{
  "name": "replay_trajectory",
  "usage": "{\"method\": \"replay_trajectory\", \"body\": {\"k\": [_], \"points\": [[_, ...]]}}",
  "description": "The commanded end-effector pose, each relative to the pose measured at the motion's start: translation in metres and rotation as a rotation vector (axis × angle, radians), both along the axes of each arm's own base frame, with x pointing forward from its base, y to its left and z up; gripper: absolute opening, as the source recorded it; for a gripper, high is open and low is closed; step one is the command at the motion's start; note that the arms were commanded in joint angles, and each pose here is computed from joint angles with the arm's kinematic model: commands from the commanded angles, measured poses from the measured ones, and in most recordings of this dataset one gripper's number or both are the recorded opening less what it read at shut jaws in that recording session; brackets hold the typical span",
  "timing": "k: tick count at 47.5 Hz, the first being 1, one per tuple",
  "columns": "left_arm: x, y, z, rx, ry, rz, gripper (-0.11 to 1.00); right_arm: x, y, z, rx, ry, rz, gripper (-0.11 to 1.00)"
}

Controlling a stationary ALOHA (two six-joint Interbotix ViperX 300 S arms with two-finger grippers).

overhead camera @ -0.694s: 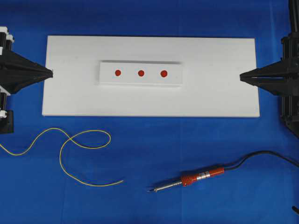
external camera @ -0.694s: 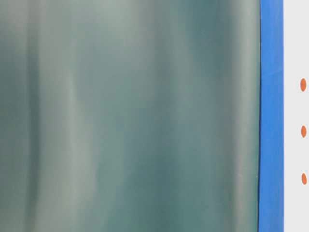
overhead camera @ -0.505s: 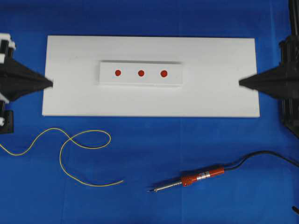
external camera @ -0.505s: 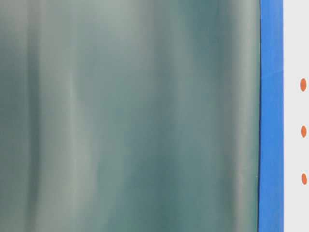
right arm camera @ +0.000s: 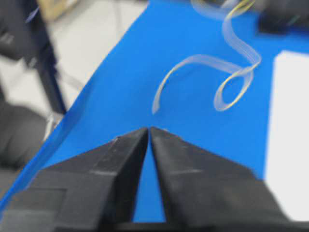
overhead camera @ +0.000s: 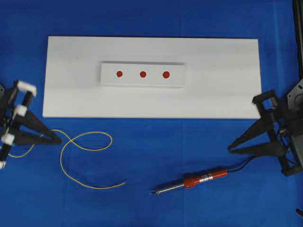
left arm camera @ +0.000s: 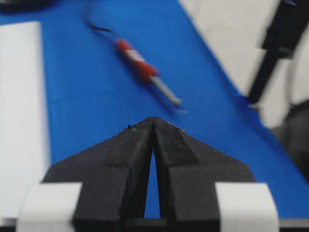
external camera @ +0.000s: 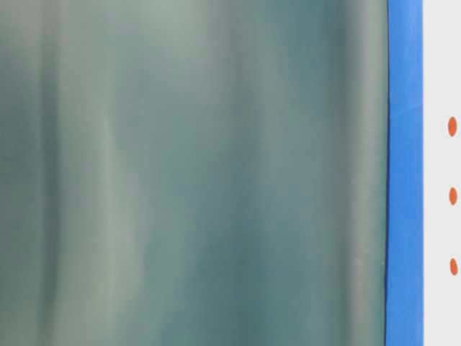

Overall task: Touch the tip of the soldering iron to the tip of the solder at the mark.
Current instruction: 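Lower the left gripper to the yellow solder and the right to the iron, then grasp the yellow solder wire with left gripper, red iron with right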

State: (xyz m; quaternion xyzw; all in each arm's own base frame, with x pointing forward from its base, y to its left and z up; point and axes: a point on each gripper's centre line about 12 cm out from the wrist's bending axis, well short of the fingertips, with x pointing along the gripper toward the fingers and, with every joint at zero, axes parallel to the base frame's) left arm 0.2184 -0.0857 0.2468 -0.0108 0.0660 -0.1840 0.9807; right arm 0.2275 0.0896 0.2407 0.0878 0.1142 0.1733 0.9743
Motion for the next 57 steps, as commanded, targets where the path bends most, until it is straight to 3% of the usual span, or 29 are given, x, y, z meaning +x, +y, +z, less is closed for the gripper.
{"method": "replay_trajectory", "body": {"k": [1,4,11,13,16,30,39,47,57], "points": [[0.007,-0.011,0.002,-0.02,-0.01,-0.03,0.05,0.007,0.015,0.001,0.033,0.022,0.032,0.25],[0.01,-0.018,-0.008,-0.022,0.034,-0.049,0.19,0.01,0.022,-0.005,0.053,0.058,0.044,0.42],[0.015,-0.036,-0.034,0.009,0.129,-0.097,0.63,0.018,0.035,-0.024,0.056,0.143,0.052,0.84],[0.017,-0.041,-0.04,0.019,0.148,-0.11,0.74,0.021,0.037,-0.031,0.05,0.164,0.051,0.9],[0.021,-0.048,-0.053,0.034,0.187,-0.123,0.86,0.024,0.039,-0.043,0.043,0.191,0.045,0.9],[0.025,-0.07,-0.101,0.022,0.232,-0.173,0.81,0.033,0.051,-0.106,0.055,0.244,0.001,0.89],[0.033,-0.076,-0.134,0.018,0.297,-0.162,0.8,0.036,0.054,-0.142,0.057,0.308,-0.069,0.89],[0.042,-0.082,-0.158,0.036,0.353,-0.154,0.79,0.043,0.06,-0.159,0.041,0.328,-0.083,0.88],[0.052,-0.082,-0.166,0.037,0.367,-0.135,0.78,0.046,0.06,-0.174,0.024,0.351,-0.1,0.87]]}}
